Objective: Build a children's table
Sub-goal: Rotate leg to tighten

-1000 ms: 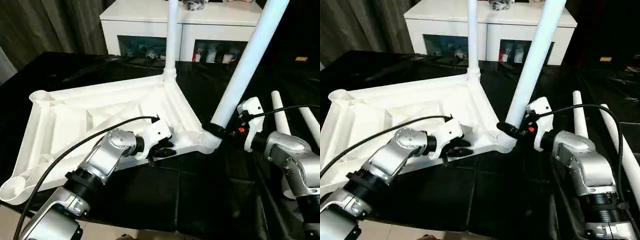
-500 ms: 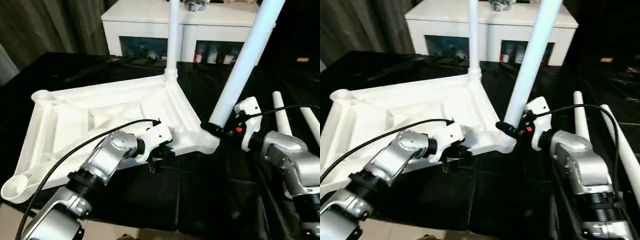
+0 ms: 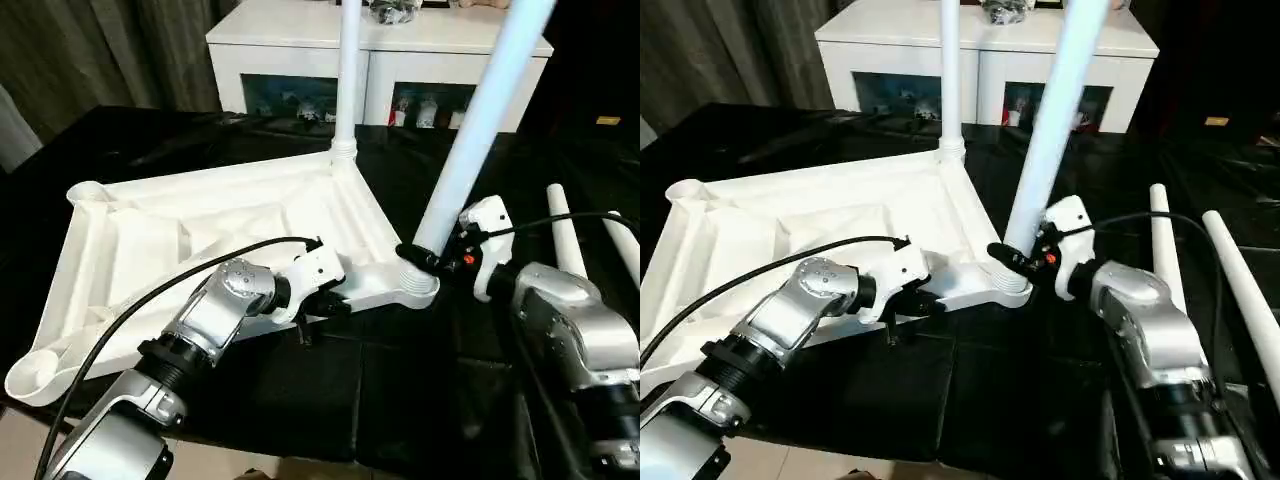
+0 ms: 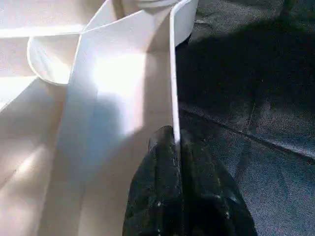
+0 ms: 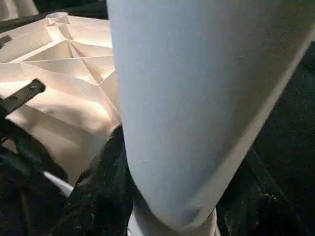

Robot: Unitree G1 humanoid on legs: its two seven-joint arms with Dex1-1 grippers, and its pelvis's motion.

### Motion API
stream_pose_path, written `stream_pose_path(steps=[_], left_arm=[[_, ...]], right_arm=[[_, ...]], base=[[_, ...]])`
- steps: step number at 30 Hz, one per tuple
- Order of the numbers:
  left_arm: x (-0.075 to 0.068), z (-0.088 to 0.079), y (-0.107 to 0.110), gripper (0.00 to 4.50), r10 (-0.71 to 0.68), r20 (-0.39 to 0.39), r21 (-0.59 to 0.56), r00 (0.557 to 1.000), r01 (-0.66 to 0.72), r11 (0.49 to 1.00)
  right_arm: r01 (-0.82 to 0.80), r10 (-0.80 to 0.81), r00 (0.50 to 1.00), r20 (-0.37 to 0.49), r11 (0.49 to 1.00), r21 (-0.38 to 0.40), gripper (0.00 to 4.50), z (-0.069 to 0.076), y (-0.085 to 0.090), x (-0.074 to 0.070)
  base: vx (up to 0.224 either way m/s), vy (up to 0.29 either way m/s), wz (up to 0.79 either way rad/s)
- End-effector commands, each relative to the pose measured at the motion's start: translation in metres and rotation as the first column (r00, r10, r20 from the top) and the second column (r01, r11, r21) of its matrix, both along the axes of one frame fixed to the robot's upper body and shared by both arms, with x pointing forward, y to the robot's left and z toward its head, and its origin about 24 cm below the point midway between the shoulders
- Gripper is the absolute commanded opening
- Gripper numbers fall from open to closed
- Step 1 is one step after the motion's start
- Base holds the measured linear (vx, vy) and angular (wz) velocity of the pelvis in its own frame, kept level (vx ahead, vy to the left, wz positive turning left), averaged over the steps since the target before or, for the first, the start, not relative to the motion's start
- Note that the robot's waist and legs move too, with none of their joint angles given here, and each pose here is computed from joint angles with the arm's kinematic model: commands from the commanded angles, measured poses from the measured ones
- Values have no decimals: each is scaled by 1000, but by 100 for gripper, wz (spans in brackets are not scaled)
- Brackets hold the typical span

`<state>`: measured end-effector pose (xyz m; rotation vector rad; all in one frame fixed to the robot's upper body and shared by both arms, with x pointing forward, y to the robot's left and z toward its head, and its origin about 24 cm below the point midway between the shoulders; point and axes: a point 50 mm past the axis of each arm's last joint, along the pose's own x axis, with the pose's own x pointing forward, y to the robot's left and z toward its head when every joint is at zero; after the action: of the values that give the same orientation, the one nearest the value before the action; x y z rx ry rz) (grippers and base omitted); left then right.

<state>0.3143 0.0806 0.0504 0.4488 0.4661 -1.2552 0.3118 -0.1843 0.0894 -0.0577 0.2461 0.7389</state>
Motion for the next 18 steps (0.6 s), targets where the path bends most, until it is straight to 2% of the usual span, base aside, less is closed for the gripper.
stream_pose_path(steps=[1,7,13,18], left_arm=[[-5,-7,-2,0,-23,-29,-11,999,23,1000],[-6,-7,-2,0,-28,-35,-10,999,27,1000],[-6,-7,-2,0,-25,-33,-10,999,25,1000],[-6,-7,-1,0,-33,-35,-8,999,33,999]], right_arm=[[30,-30,999,-30,999,-23,186,-7,-3,2],[6,1,991,-133,999,48,186,-14,-7,-1],[-27,39,987,-156,997,78,185,-15,-10,-9],[-30,39,985,-169,998,58,185,-15,-17,-11]], base=[[0,0,0],[0,0,0],[0,0,0],[0,0,0]])
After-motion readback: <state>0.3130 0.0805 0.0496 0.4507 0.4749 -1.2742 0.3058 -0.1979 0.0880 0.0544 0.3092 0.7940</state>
